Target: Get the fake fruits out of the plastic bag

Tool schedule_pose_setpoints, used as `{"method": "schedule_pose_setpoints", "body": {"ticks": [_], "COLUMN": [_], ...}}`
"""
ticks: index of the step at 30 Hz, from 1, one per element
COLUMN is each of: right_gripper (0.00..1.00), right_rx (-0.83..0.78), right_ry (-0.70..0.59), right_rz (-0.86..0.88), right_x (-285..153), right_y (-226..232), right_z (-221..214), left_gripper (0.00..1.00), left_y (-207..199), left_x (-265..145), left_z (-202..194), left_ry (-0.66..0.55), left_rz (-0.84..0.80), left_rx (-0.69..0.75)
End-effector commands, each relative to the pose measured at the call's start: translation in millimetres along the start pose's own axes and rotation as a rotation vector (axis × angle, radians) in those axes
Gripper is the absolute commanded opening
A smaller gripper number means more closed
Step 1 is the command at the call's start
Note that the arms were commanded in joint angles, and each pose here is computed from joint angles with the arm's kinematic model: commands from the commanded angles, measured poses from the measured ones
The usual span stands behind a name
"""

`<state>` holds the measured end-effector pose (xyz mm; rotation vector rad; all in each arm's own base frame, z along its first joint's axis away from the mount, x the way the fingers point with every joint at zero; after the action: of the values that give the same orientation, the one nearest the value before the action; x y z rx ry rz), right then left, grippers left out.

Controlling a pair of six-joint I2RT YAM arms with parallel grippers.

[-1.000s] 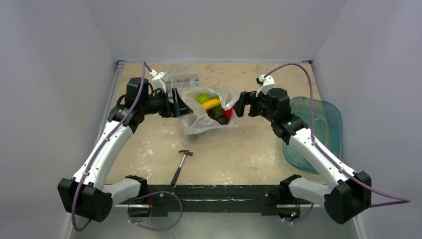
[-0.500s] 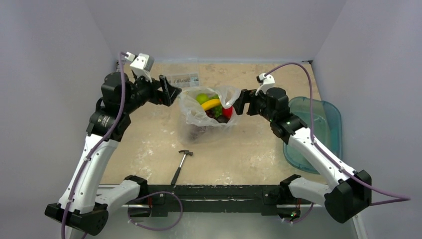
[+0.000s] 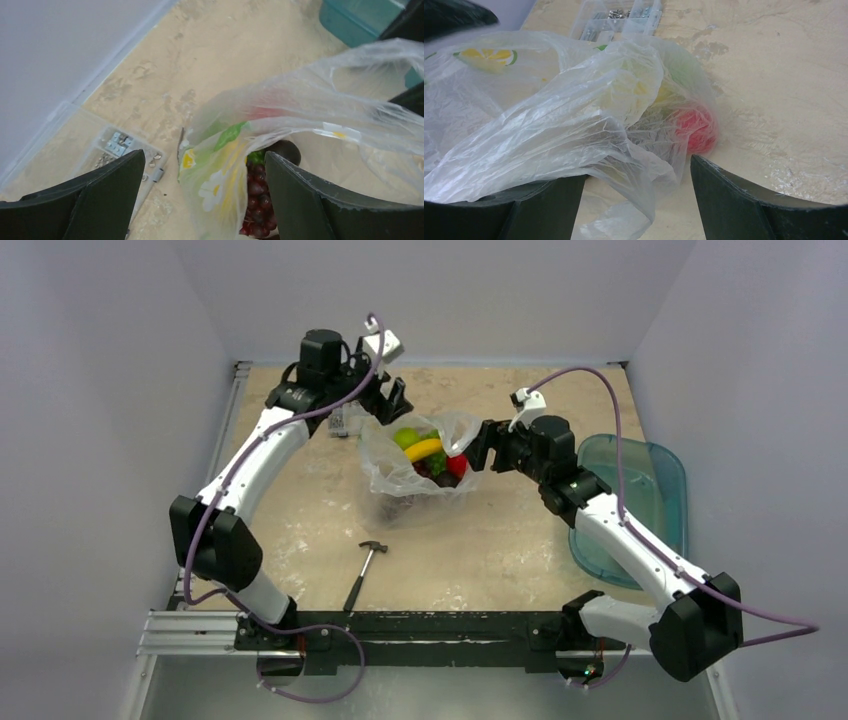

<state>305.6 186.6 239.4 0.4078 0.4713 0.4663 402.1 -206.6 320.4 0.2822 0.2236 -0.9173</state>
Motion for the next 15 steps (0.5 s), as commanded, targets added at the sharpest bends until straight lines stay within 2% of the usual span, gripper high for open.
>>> {"method": "schedule_pose_setpoints", "body": {"ticks": [1, 8, 15], "right_gripper": [0.76, 0.76, 0.76], "right_rx": [0.0, 0.009, 0.013], "right_ry": [-0.044, -0.017, -0.027], "right_rz": [0.069, 0.07, 0.085], "right_x": [-0.1, 5.7, 11.4], "right_y": [15.2, 13.6, 15.9], "right_z": [14.2, 7.8, 10.8], "left_gripper": [0.9, 0.88, 0.82], "left_y": [-35.4, -54.7, -65.2], "left_x": [9.3, 40.8, 66.9], "left_z": [10.1, -20.7, -42.7], "left_ry": [-0.056, 0.027, 0.099], "left_rz": [-0.171, -0.21, -0.284], "left_rx": [0.285, 0.376, 0.375]}}
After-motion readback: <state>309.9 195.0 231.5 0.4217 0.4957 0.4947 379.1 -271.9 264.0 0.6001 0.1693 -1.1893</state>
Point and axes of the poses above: each gripper's point midway between its finger pads, its own x axis out along the fingers, its own y axis along the line the jaws close on, z = x × y, the point moved 3 cm from there along -x, back along the fingers, and after that the axes turned 7 degrees about x, right-handed, at the moved point
